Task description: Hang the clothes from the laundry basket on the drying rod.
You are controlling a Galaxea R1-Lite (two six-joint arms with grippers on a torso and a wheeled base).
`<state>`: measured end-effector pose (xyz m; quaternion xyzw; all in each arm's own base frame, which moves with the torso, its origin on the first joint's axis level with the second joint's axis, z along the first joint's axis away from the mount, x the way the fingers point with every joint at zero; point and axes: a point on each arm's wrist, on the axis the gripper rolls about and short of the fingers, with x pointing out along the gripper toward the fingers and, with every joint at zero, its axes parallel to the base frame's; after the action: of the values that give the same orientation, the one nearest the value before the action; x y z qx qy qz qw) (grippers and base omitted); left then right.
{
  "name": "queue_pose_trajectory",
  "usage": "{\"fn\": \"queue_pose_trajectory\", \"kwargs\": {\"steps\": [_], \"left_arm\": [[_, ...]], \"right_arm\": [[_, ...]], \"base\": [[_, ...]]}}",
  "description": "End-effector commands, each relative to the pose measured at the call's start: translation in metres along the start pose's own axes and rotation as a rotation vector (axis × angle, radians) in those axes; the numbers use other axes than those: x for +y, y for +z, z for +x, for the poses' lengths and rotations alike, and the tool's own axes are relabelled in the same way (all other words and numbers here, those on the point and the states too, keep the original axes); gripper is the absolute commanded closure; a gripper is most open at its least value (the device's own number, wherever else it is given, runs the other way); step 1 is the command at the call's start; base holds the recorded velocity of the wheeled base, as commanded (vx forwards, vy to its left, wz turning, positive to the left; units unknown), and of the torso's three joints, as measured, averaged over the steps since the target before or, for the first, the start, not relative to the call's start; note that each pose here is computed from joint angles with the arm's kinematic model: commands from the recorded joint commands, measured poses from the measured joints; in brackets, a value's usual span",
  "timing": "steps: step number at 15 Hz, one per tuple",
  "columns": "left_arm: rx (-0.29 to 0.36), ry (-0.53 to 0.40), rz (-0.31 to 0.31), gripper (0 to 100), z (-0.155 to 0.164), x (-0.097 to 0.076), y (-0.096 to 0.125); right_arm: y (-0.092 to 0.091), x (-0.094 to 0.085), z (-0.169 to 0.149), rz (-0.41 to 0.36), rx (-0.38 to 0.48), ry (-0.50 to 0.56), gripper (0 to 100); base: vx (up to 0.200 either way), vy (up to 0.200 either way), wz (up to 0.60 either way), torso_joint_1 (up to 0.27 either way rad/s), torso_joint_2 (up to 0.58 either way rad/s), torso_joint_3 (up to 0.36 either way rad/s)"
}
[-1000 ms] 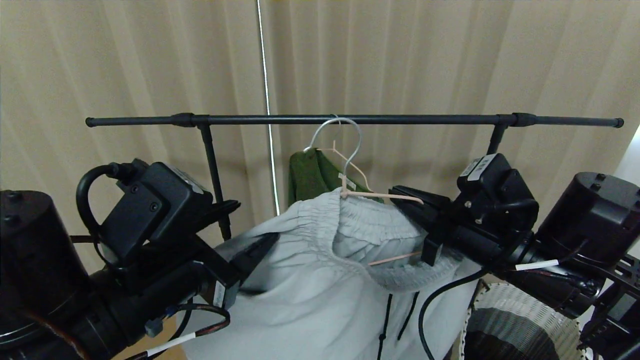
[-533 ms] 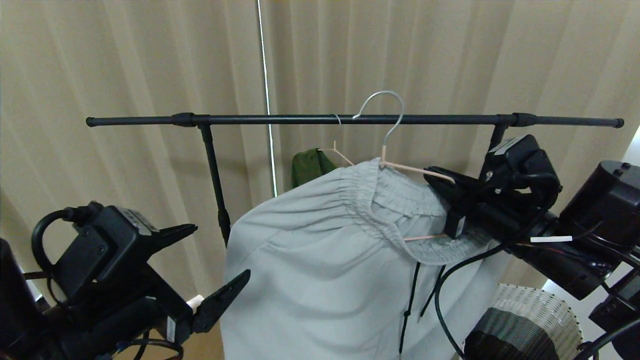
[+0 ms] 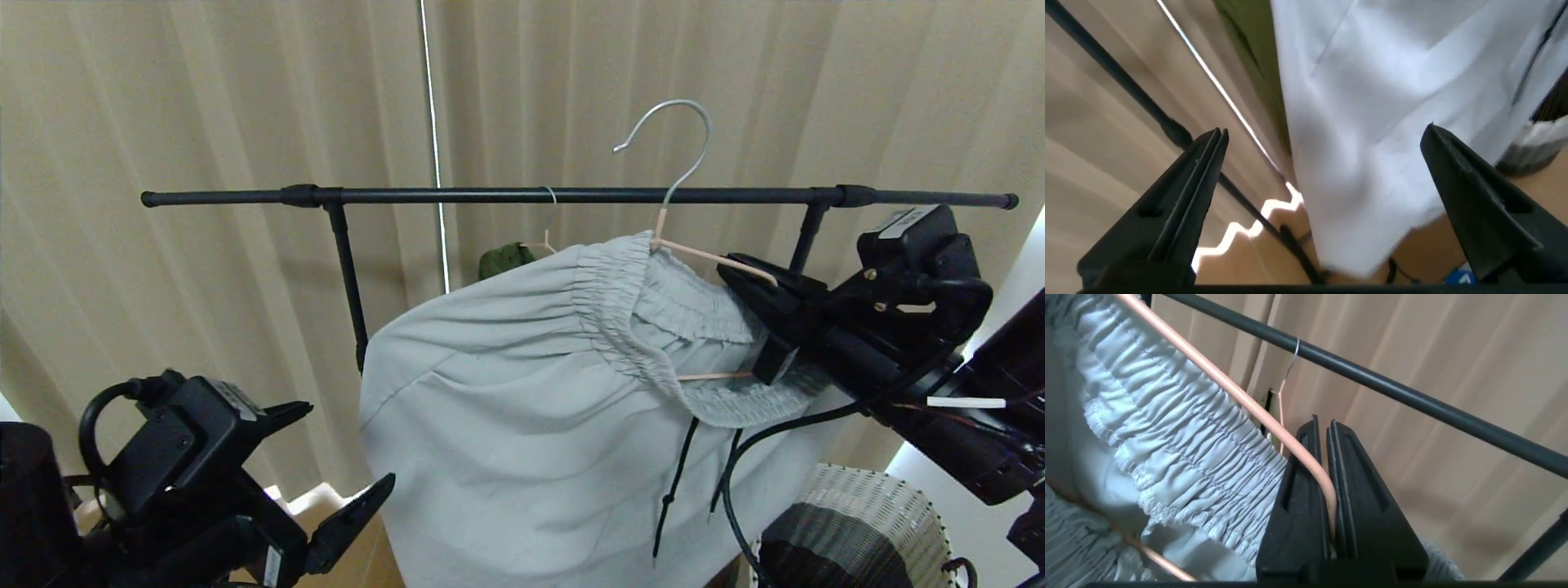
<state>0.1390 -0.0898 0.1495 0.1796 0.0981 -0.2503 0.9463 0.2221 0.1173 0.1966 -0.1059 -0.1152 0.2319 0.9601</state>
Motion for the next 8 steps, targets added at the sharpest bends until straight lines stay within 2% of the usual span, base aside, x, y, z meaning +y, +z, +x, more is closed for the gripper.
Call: {"fn": "queue_pose_trajectory", "kwargs": {"steps": [1,4,6,8], "left_arm": [[0.083,-0.001,0.006,0,0.019,-0.001,-0.008],[0.112,0.005,0.004,0,0.026,0.001,-0.012],[0.109,0.017,0.000,0,0.027,0.003,-0.012],[0.103,0.017,0.001,0,0.026,0.002,-0.013]], "right_arm": [[0.008,-0.003,-0.014,0.003,-0.022,-0.009,100],[0.002,0.000,-0.034,0.036,0.007,0.003,100],[-0.011,0.004,-0.050,0.128,0.039,0.016,100],[-0.006,0.003,-0.043,0.152,-0.017,0.011,100]], "base": [[0.000,0.000,0.00,0.000,0.00,0.000],[0.000,0.000,0.00,0.000,0.00,0.000],[0.000,0.000,0.00,0.000,0.00,0.000],[0.000,0.000,0.00,0.000,0.00,0.000]]}}
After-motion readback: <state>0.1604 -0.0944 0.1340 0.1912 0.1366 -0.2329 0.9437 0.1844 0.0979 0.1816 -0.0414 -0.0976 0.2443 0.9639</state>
